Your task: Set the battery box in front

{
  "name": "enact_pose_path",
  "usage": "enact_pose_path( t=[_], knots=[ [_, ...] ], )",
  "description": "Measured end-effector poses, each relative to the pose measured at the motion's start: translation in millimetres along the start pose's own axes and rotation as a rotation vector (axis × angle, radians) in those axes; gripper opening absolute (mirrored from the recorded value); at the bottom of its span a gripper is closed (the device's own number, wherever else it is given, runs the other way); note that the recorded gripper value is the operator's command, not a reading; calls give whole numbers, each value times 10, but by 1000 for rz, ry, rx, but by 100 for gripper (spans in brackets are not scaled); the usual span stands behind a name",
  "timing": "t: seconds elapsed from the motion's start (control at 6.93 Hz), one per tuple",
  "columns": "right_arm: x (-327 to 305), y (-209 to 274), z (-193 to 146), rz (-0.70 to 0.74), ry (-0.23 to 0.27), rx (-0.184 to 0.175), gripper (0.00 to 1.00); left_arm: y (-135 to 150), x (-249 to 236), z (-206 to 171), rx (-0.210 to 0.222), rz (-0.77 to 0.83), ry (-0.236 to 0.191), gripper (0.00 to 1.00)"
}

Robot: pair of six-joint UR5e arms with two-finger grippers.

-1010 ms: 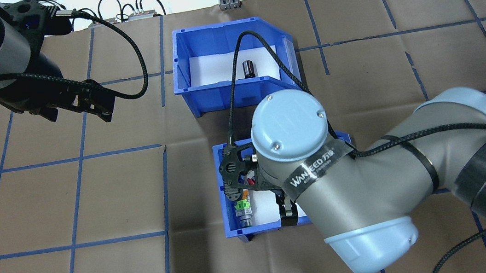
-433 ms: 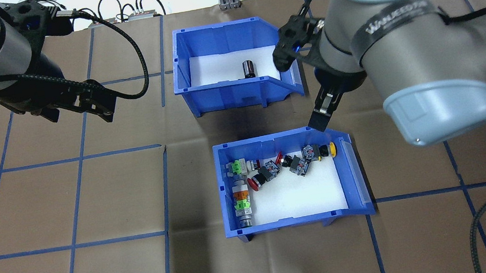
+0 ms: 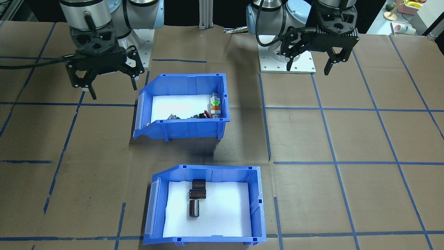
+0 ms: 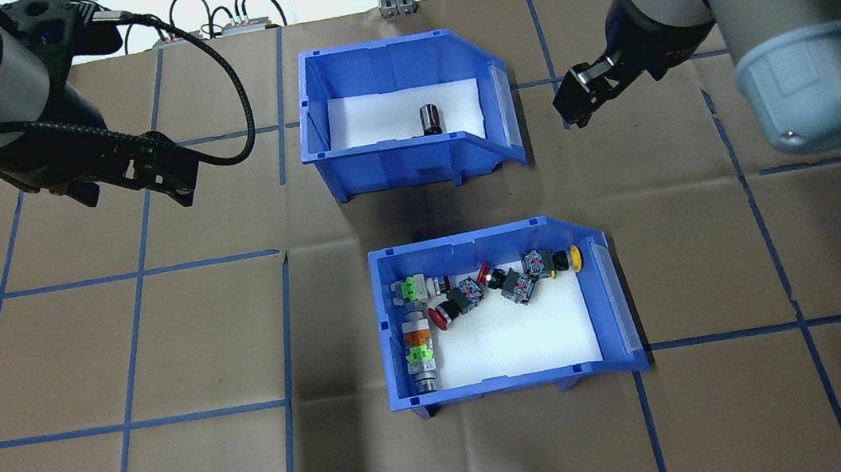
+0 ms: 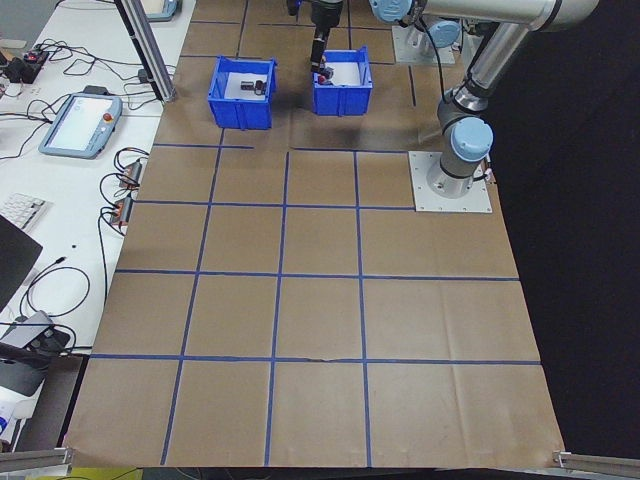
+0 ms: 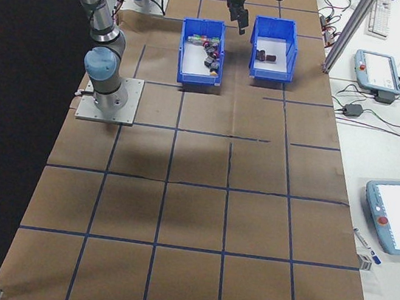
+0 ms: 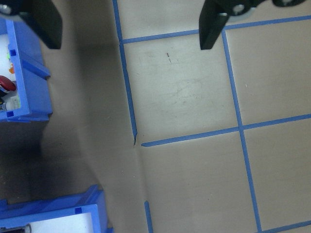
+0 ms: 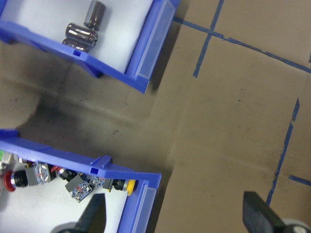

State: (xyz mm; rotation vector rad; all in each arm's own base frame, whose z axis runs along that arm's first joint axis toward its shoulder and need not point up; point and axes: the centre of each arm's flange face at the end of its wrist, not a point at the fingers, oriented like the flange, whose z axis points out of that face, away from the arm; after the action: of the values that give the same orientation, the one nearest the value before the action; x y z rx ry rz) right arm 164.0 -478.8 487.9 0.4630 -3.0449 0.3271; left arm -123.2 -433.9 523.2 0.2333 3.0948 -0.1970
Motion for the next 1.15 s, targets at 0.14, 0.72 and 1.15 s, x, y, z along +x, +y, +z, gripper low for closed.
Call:
enact_pose_path(
  t=[0.14,0.72,1.15],
  knots=[
    [60,-115,55,88,6,-12,100,12,0,-7,-16,-27,3,100],
    [135,-196,297,265,-7,-166,100,68,16,4,-66,-81,11,100],
    [200,-121,207,287,-2,-173,100,63,19,16,-65,-81,12,100]
  ],
)
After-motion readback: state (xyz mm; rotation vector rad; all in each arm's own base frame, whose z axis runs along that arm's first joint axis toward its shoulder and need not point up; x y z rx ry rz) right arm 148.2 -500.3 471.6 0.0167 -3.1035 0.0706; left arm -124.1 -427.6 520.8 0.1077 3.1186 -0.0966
